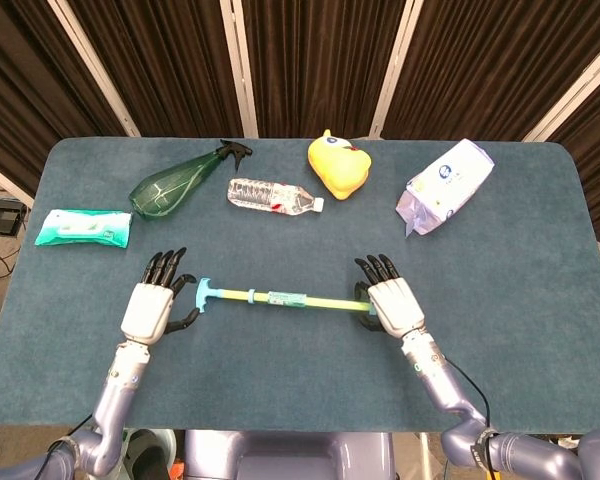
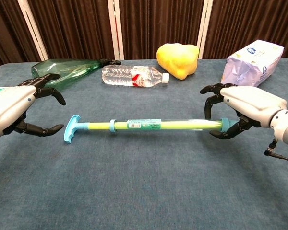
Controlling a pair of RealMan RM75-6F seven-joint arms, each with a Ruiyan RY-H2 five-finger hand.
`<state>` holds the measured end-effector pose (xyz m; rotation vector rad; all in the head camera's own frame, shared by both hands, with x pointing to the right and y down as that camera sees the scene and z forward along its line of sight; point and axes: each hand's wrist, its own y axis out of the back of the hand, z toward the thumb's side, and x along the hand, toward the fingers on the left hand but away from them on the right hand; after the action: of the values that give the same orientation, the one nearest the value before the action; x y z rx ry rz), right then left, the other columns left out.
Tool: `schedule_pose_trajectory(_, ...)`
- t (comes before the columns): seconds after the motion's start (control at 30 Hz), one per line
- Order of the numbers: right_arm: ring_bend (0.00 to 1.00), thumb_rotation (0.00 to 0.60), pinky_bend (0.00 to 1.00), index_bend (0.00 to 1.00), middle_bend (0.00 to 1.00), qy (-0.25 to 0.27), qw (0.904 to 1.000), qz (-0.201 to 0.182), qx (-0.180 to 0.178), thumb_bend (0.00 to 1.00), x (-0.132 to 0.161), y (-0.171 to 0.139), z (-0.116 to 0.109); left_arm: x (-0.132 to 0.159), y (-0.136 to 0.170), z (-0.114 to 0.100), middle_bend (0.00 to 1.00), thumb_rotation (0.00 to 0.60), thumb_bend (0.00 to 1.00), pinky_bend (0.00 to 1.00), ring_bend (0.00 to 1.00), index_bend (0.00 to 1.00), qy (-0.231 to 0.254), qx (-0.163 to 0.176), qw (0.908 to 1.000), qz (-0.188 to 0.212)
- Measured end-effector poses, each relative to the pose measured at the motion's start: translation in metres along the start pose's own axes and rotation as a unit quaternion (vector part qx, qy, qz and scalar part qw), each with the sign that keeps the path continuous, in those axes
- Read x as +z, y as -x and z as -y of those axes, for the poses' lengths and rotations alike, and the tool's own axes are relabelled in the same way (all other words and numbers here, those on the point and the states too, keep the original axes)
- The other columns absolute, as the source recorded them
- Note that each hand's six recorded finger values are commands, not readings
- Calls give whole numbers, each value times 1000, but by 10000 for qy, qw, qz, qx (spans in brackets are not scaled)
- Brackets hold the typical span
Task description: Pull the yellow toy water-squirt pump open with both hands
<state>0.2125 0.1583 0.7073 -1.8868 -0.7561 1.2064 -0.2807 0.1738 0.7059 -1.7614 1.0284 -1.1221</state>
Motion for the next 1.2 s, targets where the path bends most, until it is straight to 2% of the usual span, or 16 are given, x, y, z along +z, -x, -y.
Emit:
schedule_pose_trajectory(0.37,0,600,0,715,115,37,10000,50,11,397,-6,-2,-3,1,-26,27,0,600,247,53,0,366,-96,-361,9991,-216)
schedule_pose_trajectory(0.6,0,600,0,716,116,41,10000,59,-16,396,-10,-4,-8,16,-38,46,0,600,229,53,0,367,-106,-549,9983,-149)
schedule_pose_trajectory(0.83,0,600,0,715,117,42,9999,95,-29,396,-16,-7,-12,35,-46,49,0,600,223,53,0,367,30,-485,9988,28)
schedule_pose_trajectory(1.03,0,600,0,716,116,63,9999,129,-70,398,-20,-8,-17,48,-48,41,0,600,232,53,0,364,298,-195,9991,227)
schedule_pose_trajectory(1.2,0,600,0,715,116,42,9999,130,-79,398,-21,-9,-18,50,-49,45,0,600,265,53,0,375,277,-252,9990,252)
